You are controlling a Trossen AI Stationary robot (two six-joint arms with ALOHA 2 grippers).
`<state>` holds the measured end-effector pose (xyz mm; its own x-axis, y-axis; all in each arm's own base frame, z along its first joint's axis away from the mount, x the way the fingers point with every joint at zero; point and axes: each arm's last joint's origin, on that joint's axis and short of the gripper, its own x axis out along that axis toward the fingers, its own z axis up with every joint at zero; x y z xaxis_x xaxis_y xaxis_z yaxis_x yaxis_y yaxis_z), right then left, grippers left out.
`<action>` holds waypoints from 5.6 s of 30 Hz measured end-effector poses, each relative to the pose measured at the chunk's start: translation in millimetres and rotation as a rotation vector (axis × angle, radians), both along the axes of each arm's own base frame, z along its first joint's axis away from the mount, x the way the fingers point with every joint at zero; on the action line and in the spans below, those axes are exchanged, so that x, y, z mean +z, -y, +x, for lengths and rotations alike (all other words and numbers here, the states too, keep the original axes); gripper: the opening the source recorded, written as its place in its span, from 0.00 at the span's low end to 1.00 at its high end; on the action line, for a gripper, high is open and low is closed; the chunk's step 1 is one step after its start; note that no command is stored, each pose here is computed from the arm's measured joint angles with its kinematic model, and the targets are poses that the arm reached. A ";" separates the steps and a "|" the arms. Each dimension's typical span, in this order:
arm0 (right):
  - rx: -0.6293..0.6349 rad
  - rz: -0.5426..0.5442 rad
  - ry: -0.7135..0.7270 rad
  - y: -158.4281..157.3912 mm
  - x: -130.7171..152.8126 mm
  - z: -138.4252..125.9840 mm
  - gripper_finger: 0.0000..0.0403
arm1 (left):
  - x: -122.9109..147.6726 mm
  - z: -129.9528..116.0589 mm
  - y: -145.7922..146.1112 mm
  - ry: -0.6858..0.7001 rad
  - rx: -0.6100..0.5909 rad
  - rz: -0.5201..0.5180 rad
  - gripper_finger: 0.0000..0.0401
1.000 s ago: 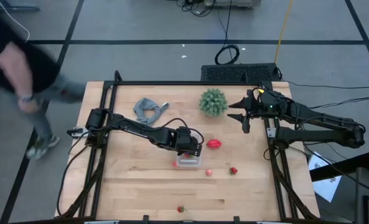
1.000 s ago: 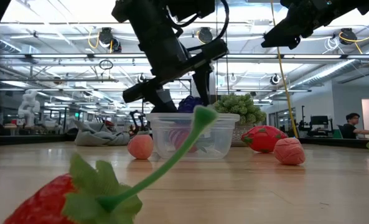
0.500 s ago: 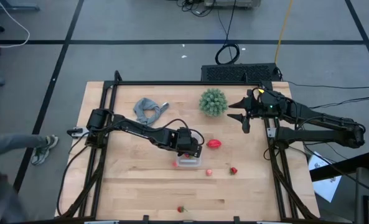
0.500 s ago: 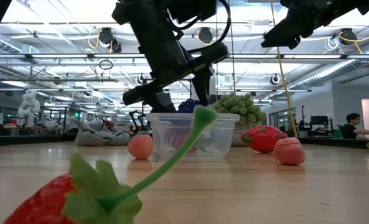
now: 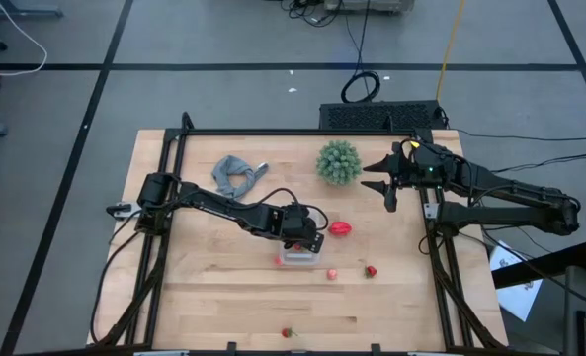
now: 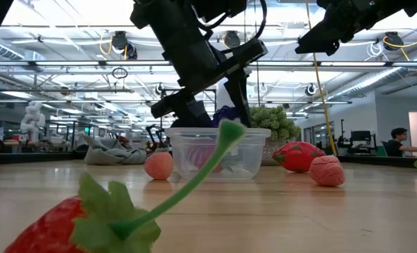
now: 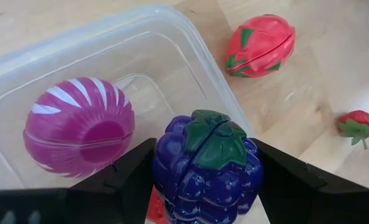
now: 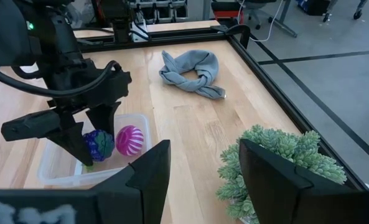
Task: Pick and placing Produce into tupperware
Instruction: Put the grape into the transparent bin, then put the left apricot into the transparent bin
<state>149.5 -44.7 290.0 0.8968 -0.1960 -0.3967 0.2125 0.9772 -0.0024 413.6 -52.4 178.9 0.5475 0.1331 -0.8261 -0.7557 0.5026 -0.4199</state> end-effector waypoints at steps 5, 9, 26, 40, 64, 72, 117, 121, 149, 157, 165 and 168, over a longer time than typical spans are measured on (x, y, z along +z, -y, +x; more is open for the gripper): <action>0.000 0.000 0.000 0.0 0.0 0.0 0.45 | 0.0 0.0 0.0 -0.001 -0.006 0.002 0.60; 0.000 0.000 0.000 0.0 0.0 0.0 0.45 | -0.1 -0.1 0.0 -0.003 -0.012 0.007 0.60; 0.001 -0.002 -0.001 0.0 0.0 0.0 0.45 | 0.5 0.0 0.0 -0.003 -0.031 0.021 0.60; 0.001 -0.002 -0.001 0.0 0.0 0.0 0.45 | 0.2 -1.0 -0.1 -0.011 -0.017 0.012 0.60; 0.000 0.000 0.000 0.0 0.0 0.0 0.45 | 0.0 -1.8 -0.3 -0.017 0.002 0.002 0.60; 0.000 0.001 -0.001 0.0 -0.1 0.0 0.45 | 0.0 -1.8 -0.3 -0.016 0.006 -0.001 0.60; 0.000 0.013 -0.036 -0.4 -3.4 -1.4 0.45 | 114.5 -52.6 6.2 0.207 -0.089 0.012 0.70; -0.001 0.010 -0.027 -0.3 -2.6 -1.0 0.45 | 129.7 -72.8 30.6 0.220 -0.095 0.032 0.70; -0.005 -0.007 0.068 0.7 6.1 2.4 0.45 | 101.5 -130.3 98.9 -0.104 -0.358 0.280 0.70; -0.008 0.000 0.071 0.7 6.2 2.3 0.45 | 61.7 -132.8 109.3 -0.050 -0.521 0.370 0.70; 0.002 -0.040 0.102 1.1 9.9 3.5 0.45 | 50.6 -136.5 105.4 -0.091 -0.524 0.373 0.70; 0.002 -0.039 0.099 1.1 9.6 3.4 0.45 | 50.4 -136.7 105.8 -0.093 -0.527 0.356 0.70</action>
